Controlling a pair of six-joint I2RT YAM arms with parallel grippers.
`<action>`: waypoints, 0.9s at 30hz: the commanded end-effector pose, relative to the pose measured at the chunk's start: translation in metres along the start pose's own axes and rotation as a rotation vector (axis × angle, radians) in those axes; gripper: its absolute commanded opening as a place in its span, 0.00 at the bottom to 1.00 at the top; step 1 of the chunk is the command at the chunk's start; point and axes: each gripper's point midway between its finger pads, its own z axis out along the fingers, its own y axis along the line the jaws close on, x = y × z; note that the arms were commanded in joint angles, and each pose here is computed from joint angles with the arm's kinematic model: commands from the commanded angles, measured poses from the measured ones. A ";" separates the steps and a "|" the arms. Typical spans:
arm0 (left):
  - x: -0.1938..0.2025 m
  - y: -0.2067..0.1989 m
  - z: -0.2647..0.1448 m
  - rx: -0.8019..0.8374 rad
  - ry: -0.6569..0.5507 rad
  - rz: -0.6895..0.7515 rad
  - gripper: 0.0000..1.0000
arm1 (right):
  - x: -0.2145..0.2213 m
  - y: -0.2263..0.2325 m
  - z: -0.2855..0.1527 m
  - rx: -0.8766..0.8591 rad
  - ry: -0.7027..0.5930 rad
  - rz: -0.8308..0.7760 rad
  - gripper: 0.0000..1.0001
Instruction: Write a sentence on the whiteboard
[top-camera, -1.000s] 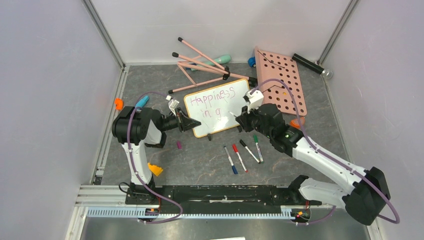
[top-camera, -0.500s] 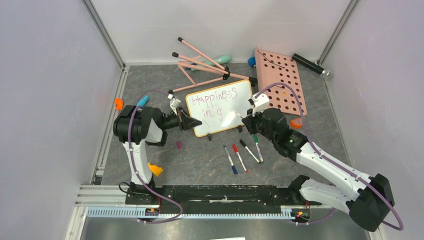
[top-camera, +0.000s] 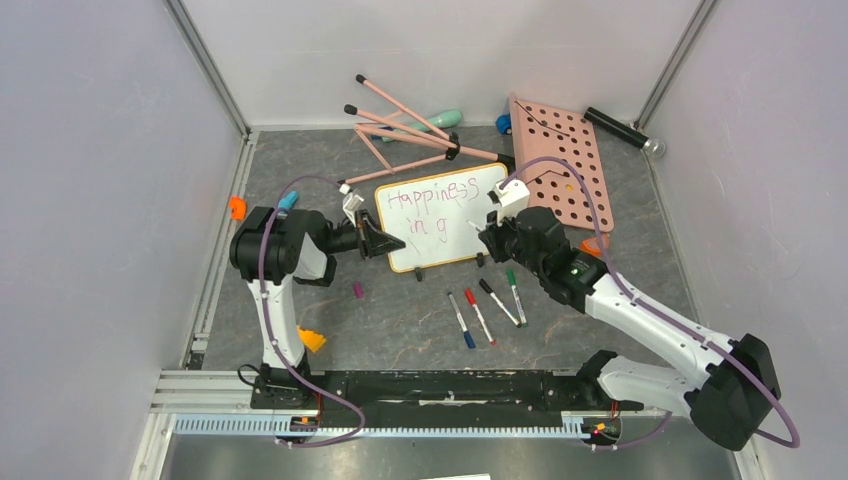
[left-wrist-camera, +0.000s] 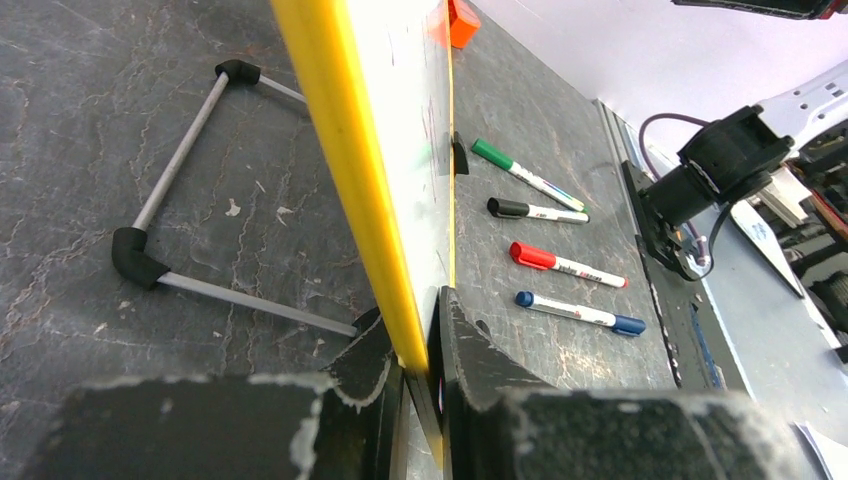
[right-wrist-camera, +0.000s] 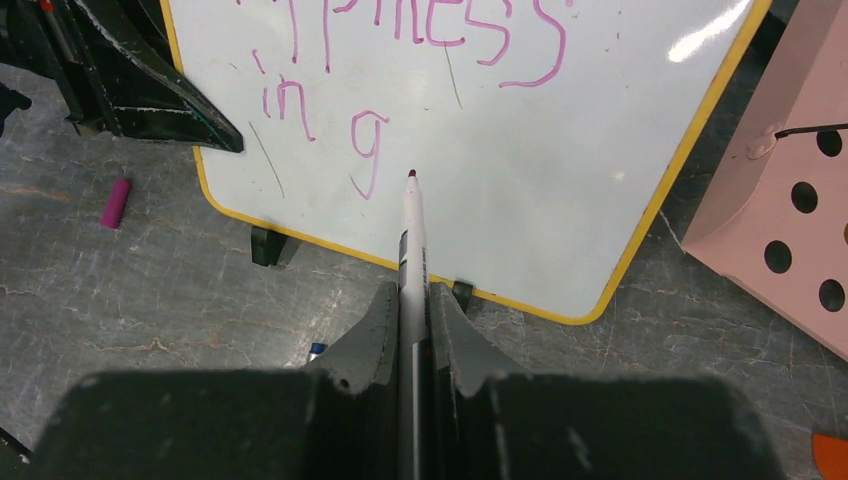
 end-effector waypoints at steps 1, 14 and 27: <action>-0.004 0.024 -0.001 -0.031 -0.026 0.131 0.08 | -0.026 0.006 0.001 -0.026 -0.065 0.006 0.00; -0.002 0.027 -0.005 -0.054 -0.032 0.138 0.07 | -0.026 0.014 0.022 -0.052 -0.043 0.002 0.00; -0.001 0.025 -0.009 -0.143 -0.060 0.179 0.06 | -0.014 0.017 0.039 -0.062 -0.008 -0.005 0.00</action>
